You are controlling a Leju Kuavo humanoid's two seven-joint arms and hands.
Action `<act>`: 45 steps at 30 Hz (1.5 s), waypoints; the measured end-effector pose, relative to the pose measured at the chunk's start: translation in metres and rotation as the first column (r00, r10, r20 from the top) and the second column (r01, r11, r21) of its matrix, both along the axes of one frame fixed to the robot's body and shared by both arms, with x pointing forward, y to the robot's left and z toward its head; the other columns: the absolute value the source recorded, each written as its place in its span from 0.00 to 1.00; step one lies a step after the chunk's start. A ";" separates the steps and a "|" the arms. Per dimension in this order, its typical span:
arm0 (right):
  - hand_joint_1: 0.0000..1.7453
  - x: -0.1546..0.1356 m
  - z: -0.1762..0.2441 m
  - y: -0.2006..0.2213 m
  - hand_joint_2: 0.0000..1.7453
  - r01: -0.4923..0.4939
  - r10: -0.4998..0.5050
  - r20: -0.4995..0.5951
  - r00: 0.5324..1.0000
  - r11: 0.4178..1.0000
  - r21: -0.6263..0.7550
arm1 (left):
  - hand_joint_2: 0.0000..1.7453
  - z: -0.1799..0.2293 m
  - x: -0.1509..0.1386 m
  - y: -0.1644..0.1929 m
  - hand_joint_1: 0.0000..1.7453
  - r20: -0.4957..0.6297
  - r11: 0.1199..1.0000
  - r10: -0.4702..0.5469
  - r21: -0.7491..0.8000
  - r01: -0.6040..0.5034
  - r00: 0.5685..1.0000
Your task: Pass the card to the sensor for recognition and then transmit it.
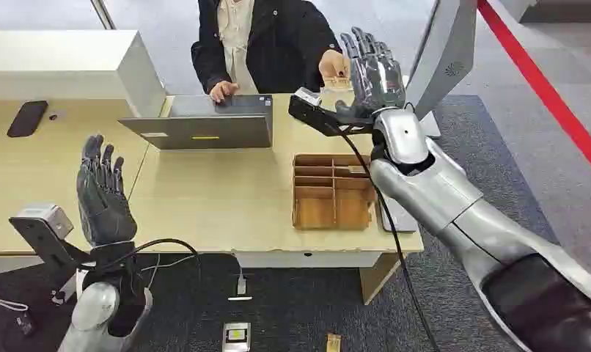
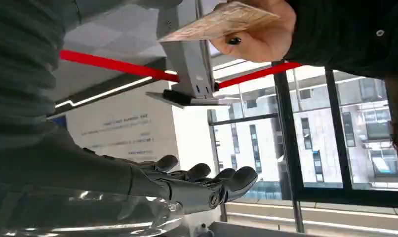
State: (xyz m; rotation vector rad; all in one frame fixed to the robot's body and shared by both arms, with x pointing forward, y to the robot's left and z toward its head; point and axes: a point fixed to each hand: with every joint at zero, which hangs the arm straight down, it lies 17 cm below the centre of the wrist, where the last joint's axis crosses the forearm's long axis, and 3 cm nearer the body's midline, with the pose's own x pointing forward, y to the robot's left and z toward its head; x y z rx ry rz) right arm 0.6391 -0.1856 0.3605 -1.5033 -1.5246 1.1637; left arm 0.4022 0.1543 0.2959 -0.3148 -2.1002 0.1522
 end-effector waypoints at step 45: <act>1.00 0.019 -0.037 -0.017 1.00 0.014 -0.010 -0.056 0.998 0.997 0.073 | 0.00 -0.003 -0.002 0.010 0.00 -0.009 0.999 0.044 0.003 -0.044 0.999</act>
